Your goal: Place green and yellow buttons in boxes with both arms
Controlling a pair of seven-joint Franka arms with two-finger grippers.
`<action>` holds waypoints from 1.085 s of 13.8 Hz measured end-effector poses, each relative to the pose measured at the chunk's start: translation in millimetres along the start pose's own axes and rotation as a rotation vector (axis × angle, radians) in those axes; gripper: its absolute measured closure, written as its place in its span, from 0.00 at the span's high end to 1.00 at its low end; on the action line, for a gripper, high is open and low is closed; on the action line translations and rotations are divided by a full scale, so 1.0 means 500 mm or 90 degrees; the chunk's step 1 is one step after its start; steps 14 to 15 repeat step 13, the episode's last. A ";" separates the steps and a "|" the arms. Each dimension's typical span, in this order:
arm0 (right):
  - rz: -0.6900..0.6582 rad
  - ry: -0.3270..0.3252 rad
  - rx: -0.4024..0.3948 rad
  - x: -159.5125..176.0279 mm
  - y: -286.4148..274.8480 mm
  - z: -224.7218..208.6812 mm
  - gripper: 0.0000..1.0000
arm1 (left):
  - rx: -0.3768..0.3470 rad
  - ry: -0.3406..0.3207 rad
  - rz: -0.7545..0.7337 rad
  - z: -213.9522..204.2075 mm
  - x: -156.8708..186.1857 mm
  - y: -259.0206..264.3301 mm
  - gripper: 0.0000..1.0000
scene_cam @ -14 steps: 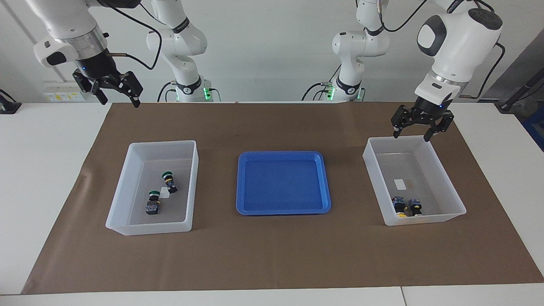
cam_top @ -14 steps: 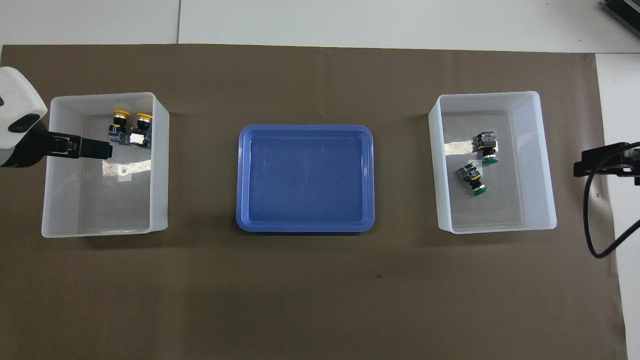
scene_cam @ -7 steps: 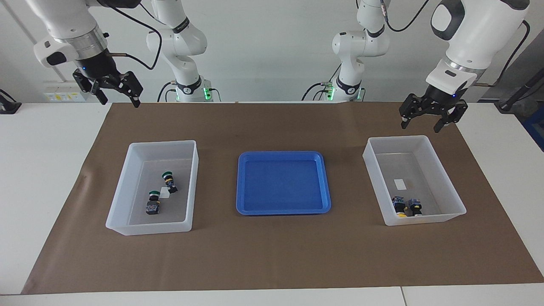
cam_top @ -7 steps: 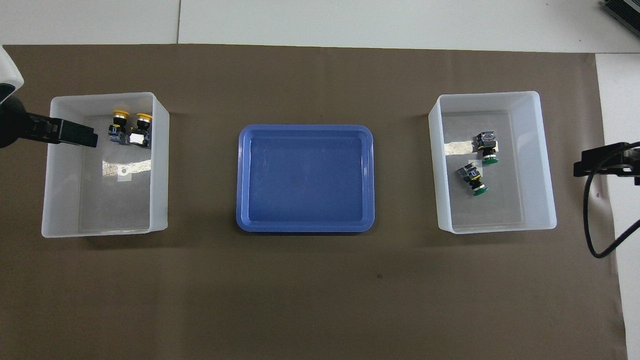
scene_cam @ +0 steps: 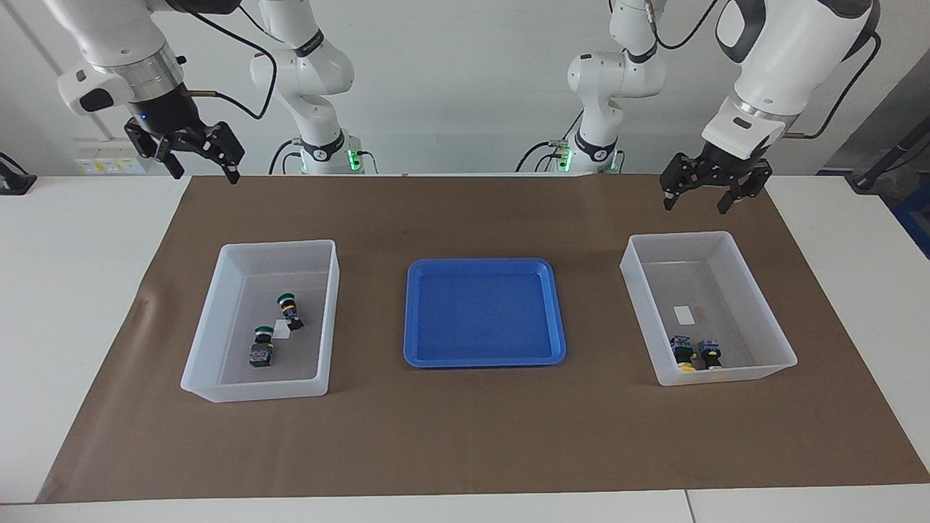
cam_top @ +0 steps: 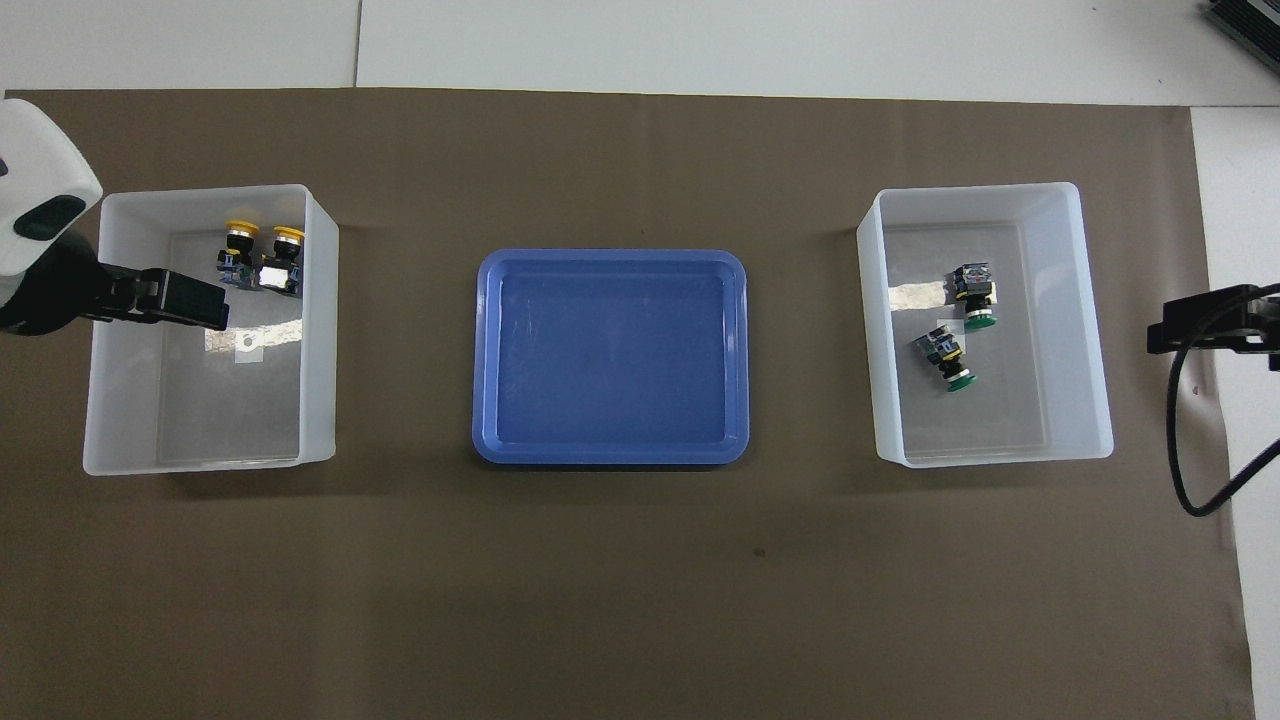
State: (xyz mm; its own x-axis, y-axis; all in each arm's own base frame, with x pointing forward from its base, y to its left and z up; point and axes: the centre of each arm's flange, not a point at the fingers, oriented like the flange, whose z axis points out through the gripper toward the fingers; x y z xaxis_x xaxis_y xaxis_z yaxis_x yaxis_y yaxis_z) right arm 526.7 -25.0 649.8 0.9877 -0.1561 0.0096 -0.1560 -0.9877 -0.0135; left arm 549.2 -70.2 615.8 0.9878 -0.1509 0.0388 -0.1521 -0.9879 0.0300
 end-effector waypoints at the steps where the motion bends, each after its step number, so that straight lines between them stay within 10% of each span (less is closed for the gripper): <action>1: 0.000 0.000 0.000 0.000 0.000 0.000 1.00 | 0.000 0.000 0.010 -0.001 -0.003 -0.004 1.00; 15: 0.000 0.000 0.000 0.000 0.000 0.000 1.00 | 0.002 -0.021 0.018 0.025 -0.026 -0.021 1.00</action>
